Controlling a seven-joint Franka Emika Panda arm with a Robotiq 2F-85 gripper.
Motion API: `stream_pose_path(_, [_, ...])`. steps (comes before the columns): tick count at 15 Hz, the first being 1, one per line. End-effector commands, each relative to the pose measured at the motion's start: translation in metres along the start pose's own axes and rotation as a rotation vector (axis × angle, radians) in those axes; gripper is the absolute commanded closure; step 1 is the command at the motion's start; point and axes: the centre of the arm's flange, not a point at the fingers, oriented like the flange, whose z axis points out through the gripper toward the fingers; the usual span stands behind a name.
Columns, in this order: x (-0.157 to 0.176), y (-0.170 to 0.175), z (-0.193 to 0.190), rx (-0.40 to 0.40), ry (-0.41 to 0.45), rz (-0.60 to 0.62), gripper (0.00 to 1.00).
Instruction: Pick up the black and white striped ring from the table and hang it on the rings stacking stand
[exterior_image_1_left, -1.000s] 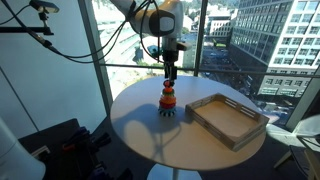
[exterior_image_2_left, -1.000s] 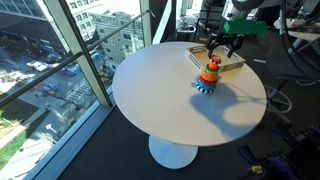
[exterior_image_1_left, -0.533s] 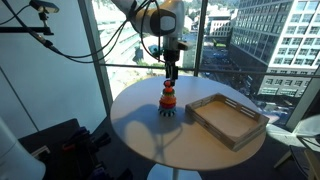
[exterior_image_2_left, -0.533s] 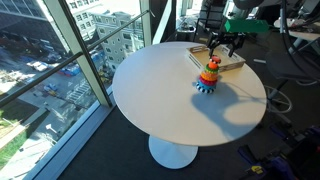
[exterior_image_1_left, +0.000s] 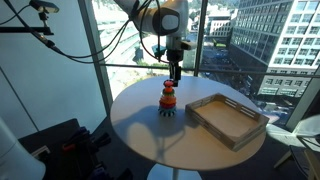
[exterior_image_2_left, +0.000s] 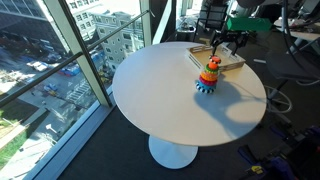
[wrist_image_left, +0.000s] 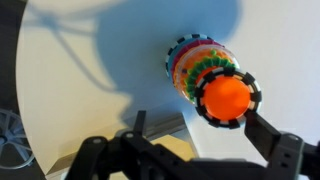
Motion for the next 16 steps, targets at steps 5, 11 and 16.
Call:
stream_pose_path(5, [0.006, 0.008, -0.002, -0.025, 0.009, 0.053, 0.00])
stream_pose_path(11, [0.006, 0.008, 0.008, -0.031, -0.004, 0.052, 0.00])
stream_pose_path(16, [0.005, 0.006, 0.014, -0.032, -0.009, 0.045, 0.00])
